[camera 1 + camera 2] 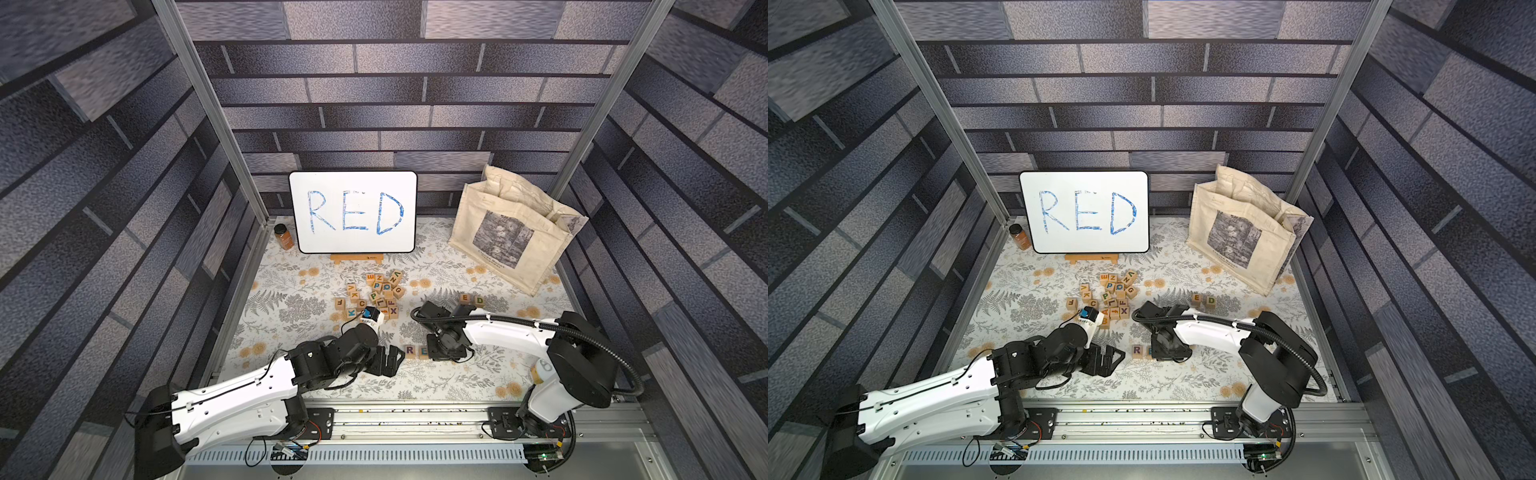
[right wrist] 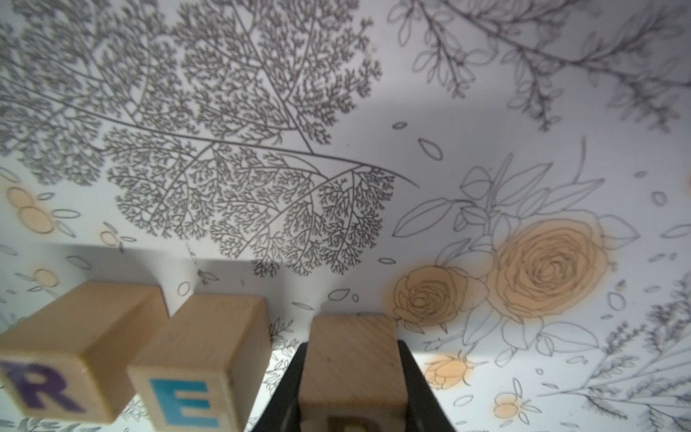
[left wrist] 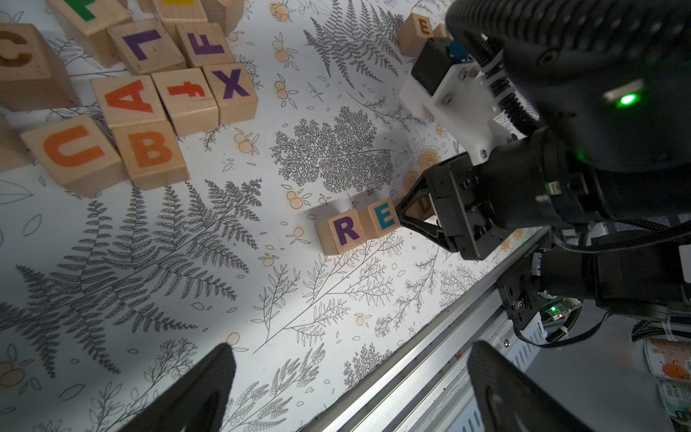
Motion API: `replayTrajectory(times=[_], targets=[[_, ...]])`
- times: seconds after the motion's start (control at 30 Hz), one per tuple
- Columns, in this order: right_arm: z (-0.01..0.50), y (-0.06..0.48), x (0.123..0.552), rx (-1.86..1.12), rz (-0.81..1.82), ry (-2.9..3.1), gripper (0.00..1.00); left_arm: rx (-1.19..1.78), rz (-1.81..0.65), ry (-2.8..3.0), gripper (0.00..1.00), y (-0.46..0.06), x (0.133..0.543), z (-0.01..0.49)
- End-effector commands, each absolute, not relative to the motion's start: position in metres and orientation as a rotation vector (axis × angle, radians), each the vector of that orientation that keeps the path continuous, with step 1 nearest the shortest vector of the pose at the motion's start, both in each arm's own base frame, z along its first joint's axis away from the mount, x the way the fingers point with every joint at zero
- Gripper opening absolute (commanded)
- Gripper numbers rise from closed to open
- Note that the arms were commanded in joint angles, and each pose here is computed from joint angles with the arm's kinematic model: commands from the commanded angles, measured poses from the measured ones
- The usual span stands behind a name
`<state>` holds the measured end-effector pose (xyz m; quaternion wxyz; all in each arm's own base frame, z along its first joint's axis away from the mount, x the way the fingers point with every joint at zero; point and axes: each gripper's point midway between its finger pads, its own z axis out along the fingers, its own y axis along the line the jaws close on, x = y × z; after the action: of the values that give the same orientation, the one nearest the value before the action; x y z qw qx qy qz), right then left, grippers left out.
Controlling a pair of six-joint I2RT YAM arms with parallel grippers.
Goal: Assemble the uppercase word "red" with letter blocks
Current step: Place the letter block at the center of the board.
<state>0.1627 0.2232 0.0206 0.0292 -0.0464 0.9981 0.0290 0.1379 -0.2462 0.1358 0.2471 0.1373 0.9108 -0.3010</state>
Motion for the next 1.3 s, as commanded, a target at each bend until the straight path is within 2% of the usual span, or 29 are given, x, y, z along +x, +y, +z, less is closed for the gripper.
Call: replayTrajectory(times=[0.0, 0.2, 0.4, 0.63, 1.1, 1.27], targets=[[0.022, 0.228, 0.167, -0.207, 0.050, 3.062, 0.15, 0.371, -0.789, 2.488, 1.00, -0.241, 0.137, 0.135], [0.023, 0.227, 0.168, -0.218, 0.028, 3.059, 0.17, 0.376, -0.782, 2.491, 1.00, -0.241, 0.138, 0.134], [0.032, 0.222, 0.169, -0.230, 0.017, 3.037, 0.31, 0.374, -0.780, 2.490, 1.00, -0.241, 0.138, 0.134], [0.037, 0.222, 0.170, -0.234, 0.015, 3.028, 0.39, 0.372, -0.782, 2.495, 1.00, -0.243, 0.140, 0.132], [0.043, 0.222, 0.170, -0.204, 0.045, 3.022, 0.40, 0.371, -0.782, 2.496, 1.00, -0.244, 0.141, 0.132], [0.042, 0.222, 0.168, -0.181, 0.047, 3.035, 0.32, 0.372, -0.779, 2.500, 1.00, -0.244, 0.141, 0.131]])
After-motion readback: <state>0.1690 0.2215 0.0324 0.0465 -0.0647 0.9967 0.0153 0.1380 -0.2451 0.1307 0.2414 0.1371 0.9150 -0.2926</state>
